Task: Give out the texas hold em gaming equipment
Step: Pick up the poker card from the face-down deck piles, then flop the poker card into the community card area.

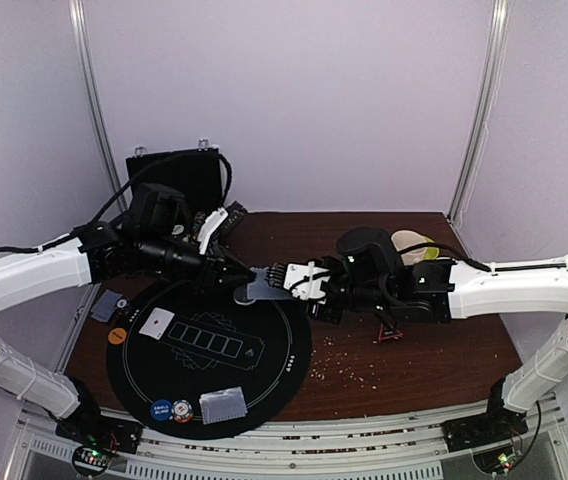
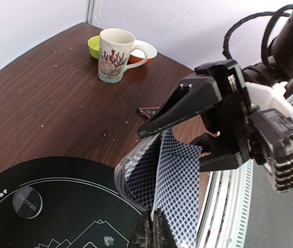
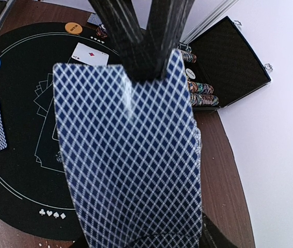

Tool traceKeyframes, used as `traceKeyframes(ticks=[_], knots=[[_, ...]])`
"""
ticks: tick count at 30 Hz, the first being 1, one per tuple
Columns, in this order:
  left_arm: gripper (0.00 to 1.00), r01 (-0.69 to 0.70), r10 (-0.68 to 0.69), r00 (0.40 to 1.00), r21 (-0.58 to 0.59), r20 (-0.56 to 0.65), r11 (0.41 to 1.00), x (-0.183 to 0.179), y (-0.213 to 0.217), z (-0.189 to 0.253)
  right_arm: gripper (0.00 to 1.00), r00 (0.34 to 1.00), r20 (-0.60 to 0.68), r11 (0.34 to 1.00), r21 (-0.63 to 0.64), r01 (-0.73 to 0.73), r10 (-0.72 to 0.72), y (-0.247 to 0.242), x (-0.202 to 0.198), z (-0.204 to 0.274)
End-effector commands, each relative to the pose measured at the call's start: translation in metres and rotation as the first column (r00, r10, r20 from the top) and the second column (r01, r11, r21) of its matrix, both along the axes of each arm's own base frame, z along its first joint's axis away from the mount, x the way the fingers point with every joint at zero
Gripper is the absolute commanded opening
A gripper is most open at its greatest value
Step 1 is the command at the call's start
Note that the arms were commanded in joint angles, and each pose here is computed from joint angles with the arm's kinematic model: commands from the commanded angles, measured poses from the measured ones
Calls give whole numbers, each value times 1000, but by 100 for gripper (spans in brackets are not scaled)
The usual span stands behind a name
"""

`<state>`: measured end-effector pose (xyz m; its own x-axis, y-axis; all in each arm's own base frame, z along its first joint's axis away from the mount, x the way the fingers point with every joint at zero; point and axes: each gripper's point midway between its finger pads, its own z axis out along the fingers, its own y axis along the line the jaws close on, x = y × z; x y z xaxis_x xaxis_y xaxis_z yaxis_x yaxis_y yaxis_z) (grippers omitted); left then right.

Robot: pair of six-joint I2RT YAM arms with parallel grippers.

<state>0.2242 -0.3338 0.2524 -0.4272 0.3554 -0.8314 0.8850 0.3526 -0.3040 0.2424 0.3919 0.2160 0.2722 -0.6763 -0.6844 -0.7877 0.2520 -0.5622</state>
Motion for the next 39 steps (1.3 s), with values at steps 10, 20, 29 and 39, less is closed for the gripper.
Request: traceKeyframes(ticks=[10, 20, 29, 39], knots=[[0, -207, 195, 873, -23, 446, 978, 45, 92, 88, 48, 1000, 5, 999, 17, 30, -30, -12, 4, 5], [0, -552, -198, 600, 580, 776, 599, 100, 191, -39, 48, 1000, 7, 999, 35, 5, -5, -13, -2, 11], [0, -500, -471, 500, 686, 727, 528, 101, 186, -114, 48, 1000, 5, 999, 36, -6, 6, -13, -4, 10], [0, -138, -680, 587, 882, 439, 450, 36, 187, -211, 48, 1000, 5, 999, 51, -5, 5, -15, -5, 11]])
